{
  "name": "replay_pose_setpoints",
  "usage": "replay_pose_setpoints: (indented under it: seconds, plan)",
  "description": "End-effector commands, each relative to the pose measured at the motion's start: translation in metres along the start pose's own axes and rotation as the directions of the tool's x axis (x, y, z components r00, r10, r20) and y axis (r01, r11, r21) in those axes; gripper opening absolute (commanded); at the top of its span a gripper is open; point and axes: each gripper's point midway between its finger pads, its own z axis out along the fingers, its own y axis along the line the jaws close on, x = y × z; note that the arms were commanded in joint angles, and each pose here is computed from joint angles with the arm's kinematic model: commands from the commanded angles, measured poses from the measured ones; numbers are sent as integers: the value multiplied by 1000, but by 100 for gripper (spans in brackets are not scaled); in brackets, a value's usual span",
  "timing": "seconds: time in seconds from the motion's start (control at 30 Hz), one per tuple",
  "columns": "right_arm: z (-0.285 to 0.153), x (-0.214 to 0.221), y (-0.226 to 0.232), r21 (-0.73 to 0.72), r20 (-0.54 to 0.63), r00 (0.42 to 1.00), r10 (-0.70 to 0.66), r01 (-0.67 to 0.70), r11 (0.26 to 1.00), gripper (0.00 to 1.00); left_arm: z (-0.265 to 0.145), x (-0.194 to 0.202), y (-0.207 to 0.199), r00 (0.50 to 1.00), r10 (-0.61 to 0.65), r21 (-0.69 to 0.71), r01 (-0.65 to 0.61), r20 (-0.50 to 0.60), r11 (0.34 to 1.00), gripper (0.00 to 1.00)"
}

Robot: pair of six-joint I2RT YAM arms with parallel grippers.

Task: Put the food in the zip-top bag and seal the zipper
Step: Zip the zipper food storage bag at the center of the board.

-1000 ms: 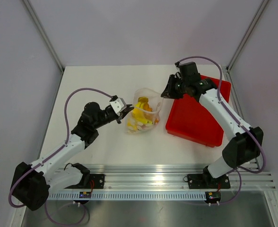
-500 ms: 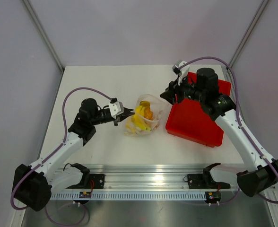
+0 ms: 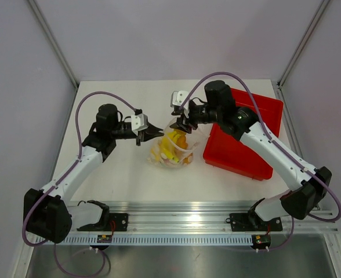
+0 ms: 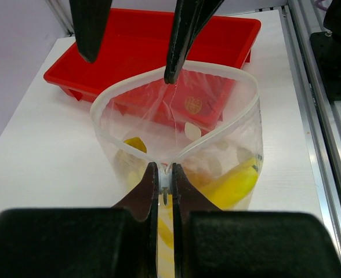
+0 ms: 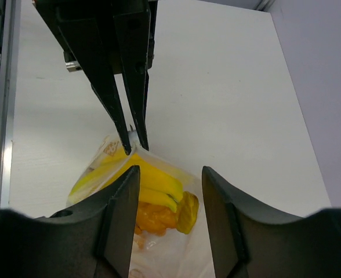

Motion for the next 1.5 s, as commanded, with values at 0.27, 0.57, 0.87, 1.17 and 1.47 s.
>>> replay_pose_setpoints:
  seconds: [0.27,0.57,0.87,1.17,1.47]
  plan:
    - [23,-3,26,-245,-23,999,-24,17,969,65,-11,-23,16,993,106,29,-108,42,994,0]
    - [44,3,33,-282,-31,999,27,-35,959,73,-11,-19,15,995,93,43,-95,37,995,0]
    - [61,16,22,-235,-59,995,76,-88,968,70,-13,-19,11,995,94,46,-95,29,994,0]
    - [58,26,22,-180,-85,990,116,-130,975,60,-16,-16,7,996,88,38,-88,16,995,0]
    - [57,33,27,-189,-115,984,133,-154,970,44,-18,-20,8,995,102,27,-102,17,994,0]
